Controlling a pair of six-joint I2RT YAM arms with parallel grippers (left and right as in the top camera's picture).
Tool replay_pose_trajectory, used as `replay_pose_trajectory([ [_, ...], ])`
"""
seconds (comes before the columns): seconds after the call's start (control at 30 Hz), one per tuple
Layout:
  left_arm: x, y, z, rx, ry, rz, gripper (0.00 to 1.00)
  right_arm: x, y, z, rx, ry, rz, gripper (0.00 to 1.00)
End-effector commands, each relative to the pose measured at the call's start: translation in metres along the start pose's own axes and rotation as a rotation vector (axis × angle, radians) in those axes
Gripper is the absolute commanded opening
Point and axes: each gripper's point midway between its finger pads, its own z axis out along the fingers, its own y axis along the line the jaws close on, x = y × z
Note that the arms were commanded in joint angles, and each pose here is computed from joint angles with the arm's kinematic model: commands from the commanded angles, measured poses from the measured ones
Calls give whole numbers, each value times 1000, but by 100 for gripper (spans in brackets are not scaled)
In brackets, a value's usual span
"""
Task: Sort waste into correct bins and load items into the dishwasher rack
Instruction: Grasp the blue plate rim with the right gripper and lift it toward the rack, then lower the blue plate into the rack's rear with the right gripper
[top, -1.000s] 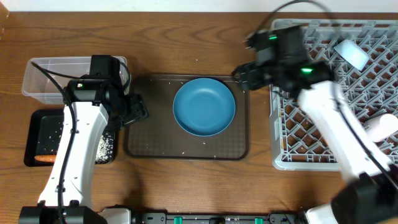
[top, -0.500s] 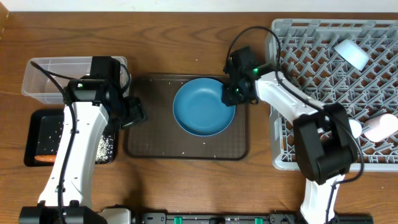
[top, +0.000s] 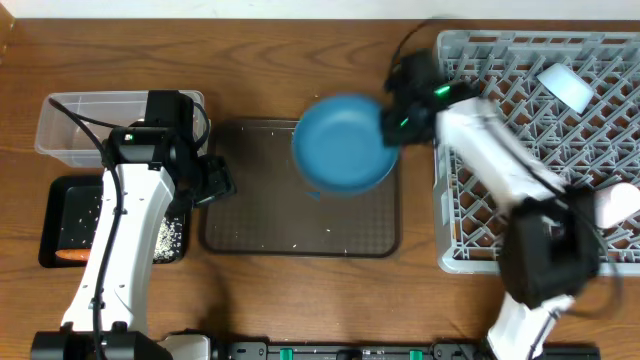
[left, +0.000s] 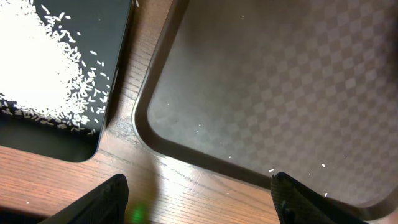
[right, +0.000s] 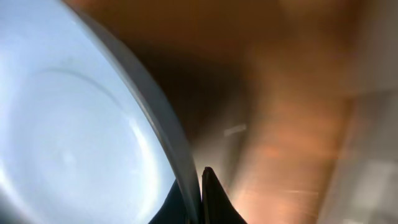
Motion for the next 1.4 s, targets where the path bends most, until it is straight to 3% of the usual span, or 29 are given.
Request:
replay_pose_trajectory([
  [0.0, -2, 3, -1, -12, -5, 1, 74, -63, -51, -123, 243, -319, -50, 1],
  [0.13, -2, 3, -1, -11, -7, 1, 74, -66, -118, -201, 624, -428, -19, 1],
  [0.33, -4, 2, -2, -7, -15, 2, 74, -22, -219, -314, 1423, -443, 293, 1],
  [0.43, -4, 2, -1, -7, -15, 2, 74, -10, -238, -337, 1614, -438, 391, 1],
  [0.63, -4, 2, -2, -7, -14, 1, 74, -7, -265, -310, 1647, -342, 388, 1],
  [0.9, -2, 3, -1, -11, -5, 1, 74, -9, -280, -230, 1580, -180, 290, 1],
  [1.13, -1, 3, -1, -12, -4, 1, 74, -7, -268, -163, 1465, -101, 221, 1],
  [1.37, -2, 3, -1, -12, -4, 1, 74, -15, -241, -132, 1357, -99, 159, 1],
])
